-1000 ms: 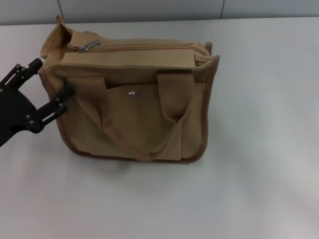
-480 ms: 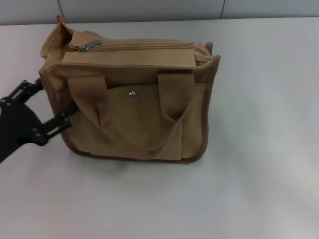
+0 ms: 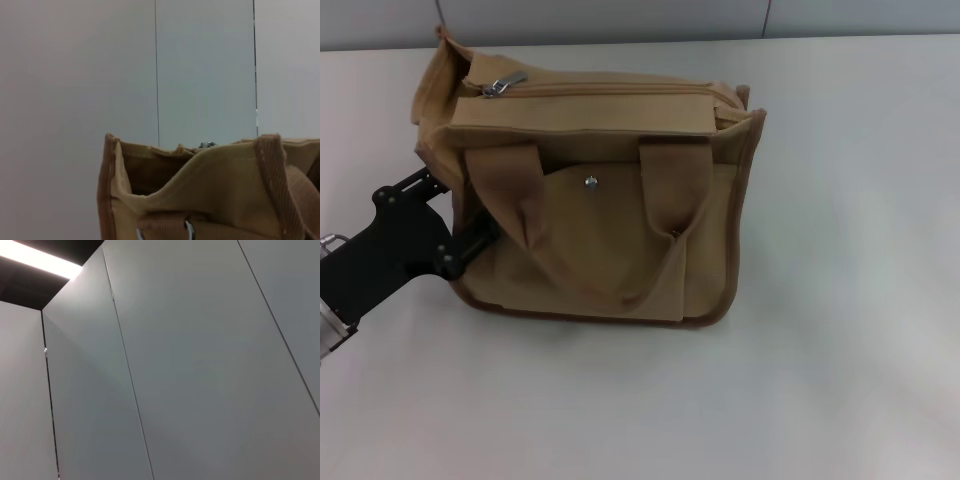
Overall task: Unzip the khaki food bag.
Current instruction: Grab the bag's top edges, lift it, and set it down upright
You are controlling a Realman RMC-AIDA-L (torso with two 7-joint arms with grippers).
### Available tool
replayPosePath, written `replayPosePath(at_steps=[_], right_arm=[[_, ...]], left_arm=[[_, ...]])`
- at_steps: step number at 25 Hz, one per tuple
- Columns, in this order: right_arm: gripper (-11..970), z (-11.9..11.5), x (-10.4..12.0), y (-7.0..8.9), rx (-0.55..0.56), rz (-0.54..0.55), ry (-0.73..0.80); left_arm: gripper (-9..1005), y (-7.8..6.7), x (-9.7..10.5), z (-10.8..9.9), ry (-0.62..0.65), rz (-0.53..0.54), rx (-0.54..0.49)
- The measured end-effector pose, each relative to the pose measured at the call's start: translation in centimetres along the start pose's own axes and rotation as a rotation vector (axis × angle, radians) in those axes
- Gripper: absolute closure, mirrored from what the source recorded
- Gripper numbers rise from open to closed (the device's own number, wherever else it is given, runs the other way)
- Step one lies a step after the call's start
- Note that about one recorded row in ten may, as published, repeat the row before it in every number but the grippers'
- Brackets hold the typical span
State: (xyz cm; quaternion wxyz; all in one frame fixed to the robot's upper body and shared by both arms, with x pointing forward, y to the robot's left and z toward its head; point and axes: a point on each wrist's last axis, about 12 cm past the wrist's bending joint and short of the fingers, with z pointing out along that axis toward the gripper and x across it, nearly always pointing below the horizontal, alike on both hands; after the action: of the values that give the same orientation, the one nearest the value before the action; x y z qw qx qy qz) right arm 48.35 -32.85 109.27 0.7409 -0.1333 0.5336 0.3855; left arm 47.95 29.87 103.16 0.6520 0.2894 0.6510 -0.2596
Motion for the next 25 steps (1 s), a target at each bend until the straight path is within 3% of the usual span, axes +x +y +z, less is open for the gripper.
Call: replayPosePath(at_steps=[3, 9, 25], right_arm=[[126, -0.05, -0.02, 0.02, 0.0, 0.0, -0.002], [126, -0.06, -0.06, 0.04, -0.002, -0.001, -0.005], [126, -0.26, -0.15, 0.06, 0.004, -0.003, -0.012]], left_arm=[[495, -0.12, 0.03, 0.03, -0.001, 0.004, 0.003], [617, -0.15, -0.03, -0.07, -0.009, 0.014, 0.002], [756, -0.25, -0.46, -0.07, -0.045, 0.017, 0.014]])
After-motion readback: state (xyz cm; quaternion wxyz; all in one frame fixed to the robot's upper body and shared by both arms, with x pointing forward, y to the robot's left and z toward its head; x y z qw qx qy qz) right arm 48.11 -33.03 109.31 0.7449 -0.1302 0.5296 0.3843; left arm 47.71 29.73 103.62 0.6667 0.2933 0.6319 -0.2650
